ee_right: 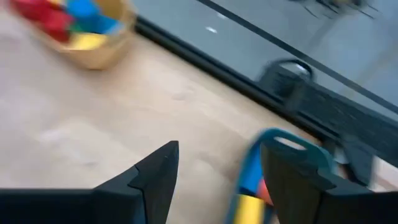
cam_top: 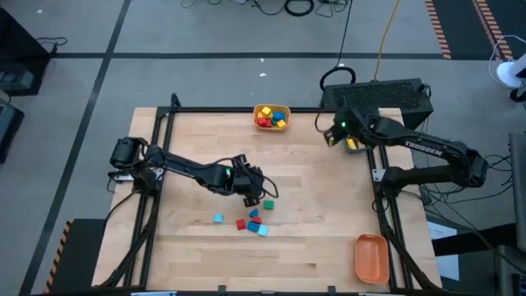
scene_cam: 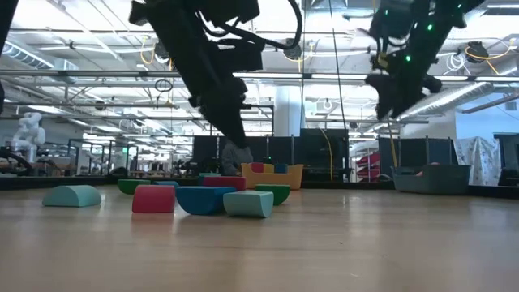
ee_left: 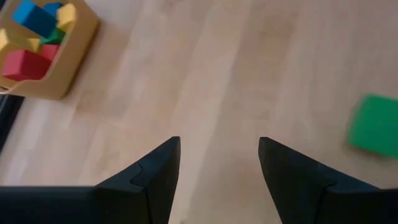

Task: Sort blocks by size
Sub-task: Put the green half circle block into the orange bin

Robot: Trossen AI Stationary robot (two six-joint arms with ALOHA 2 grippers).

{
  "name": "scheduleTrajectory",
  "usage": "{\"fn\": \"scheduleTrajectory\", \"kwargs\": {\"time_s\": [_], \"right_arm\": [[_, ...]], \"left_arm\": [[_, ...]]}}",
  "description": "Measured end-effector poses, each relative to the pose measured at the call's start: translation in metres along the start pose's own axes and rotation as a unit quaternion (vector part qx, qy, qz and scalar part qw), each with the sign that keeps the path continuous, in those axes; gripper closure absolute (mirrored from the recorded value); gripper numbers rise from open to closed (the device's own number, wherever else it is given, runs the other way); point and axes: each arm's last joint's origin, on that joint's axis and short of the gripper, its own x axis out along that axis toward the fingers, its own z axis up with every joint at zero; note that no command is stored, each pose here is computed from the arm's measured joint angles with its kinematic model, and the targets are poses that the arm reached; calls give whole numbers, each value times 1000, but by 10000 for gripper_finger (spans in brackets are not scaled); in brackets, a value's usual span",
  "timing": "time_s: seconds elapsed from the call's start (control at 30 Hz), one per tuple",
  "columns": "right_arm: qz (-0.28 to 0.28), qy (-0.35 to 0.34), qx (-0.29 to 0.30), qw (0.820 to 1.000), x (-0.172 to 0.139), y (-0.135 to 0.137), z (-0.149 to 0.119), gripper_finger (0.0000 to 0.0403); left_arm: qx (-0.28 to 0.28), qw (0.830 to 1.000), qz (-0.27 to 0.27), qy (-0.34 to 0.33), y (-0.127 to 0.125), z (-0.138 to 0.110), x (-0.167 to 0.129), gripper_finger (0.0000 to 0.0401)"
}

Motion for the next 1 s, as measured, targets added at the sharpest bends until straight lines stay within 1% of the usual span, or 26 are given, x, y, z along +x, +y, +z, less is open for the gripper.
{"fn": "scheduleTrajectory", "kwargs": {"time_s": [0.17,0.3,0.43,0.53,0.67,0.83,1.0], "right_arm": [[72,-26,-22,997,-22,28,-10,193],[122,-38,-35,991,-36,47,-20,193],[168,-47,-45,984,-49,65,-29,193],[196,-52,-54,978,-56,78,-36,193],[224,-56,-69,971,-62,95,-45,193],[239,-52,-93,965,-59,118,-56,193],[248,-56,-115,960,-48,144,-66,193]], "left_arm": [[11,1000,-11,20,-17,-11,-14,182],[4,999,-20,27,-31,-18,-25,182],[-9,999,-31,21,-44,-23,-35,182],[-10,999,-25,28,-50,-29,-40,182],[4,998,-7,54,-53,-39,-45,182],[23,996,-2,82,-50,-44,-46,182],[38,992,12,122,-36,-46,-40,182]]}}
